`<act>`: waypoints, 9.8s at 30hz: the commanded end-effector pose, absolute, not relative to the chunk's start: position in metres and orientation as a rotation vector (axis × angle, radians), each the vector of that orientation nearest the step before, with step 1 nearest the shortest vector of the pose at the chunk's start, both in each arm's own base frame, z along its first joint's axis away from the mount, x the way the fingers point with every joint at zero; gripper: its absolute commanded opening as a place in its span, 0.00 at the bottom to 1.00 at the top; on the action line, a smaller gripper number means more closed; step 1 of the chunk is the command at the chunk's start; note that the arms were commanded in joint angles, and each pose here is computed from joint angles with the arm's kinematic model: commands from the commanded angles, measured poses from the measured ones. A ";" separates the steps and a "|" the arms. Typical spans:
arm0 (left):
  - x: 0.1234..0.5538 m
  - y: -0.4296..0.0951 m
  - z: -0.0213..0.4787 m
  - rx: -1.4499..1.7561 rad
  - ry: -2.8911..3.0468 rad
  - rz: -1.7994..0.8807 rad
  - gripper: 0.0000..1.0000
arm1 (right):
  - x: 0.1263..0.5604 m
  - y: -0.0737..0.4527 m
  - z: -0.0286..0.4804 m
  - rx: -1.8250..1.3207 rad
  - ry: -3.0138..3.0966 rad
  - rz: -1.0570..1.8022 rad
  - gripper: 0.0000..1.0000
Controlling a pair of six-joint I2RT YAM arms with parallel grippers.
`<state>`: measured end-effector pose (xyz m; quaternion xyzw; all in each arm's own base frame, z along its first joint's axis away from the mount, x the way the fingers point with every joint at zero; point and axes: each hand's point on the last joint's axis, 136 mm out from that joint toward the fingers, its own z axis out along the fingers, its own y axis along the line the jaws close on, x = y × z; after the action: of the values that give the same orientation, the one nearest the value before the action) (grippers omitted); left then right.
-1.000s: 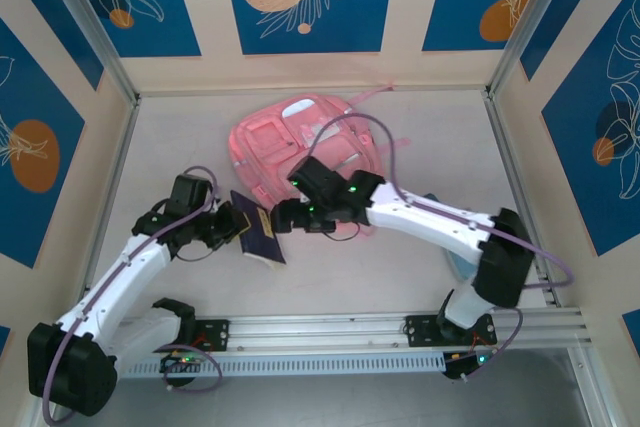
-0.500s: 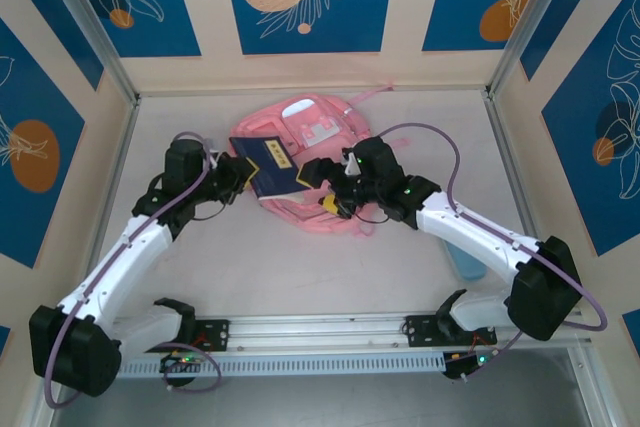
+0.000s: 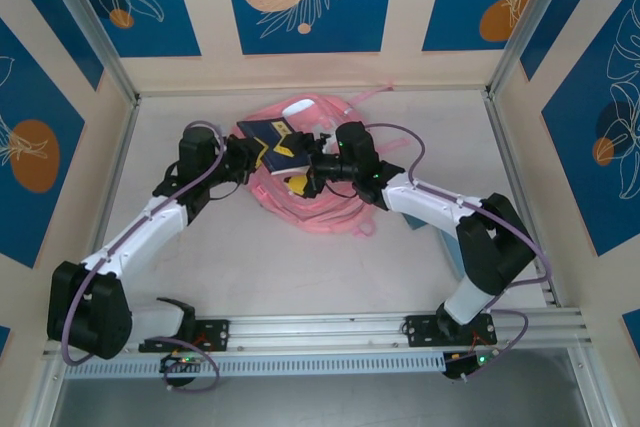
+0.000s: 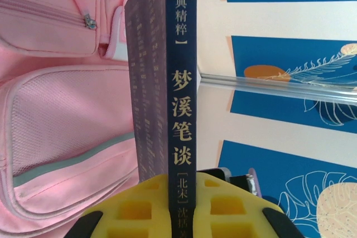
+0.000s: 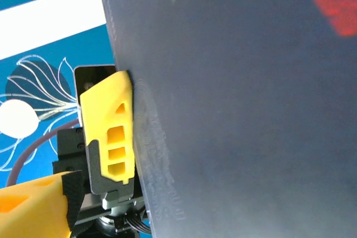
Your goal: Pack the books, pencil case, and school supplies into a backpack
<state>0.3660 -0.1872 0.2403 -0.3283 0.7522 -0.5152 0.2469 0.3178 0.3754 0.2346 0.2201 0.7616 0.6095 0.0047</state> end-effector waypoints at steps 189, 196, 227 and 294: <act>0.264 -0.064 0.089 -0.617 2.611 -0.397 1.00 | 0.338 0.366 0.122 -0.996 2.593 -0.149 0.58; 0.264 -0.068 0.086 -0.602 2.617 -0.423 1.00 | 0.347 0.370 0.097 -1.043 2.626 -0.189 0.57; 0.310 -0.150 0.093 0.076 2.436 -0.610 0.68 | 0.394 0.356 0.222 -0.658 2.408 -0.063 0.00; 0.273 -0.240 0.097 0.621 2.129 -0.810 0.00 | 0.407 0.355 0.234 -0.518 2.498 0.244 0.00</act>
<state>0.2937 -0.2271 0.0924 0.2293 0.8430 -0.2906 0.3903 0.3886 0.3466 0.1917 -0.2280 0.9468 0.0474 0.2220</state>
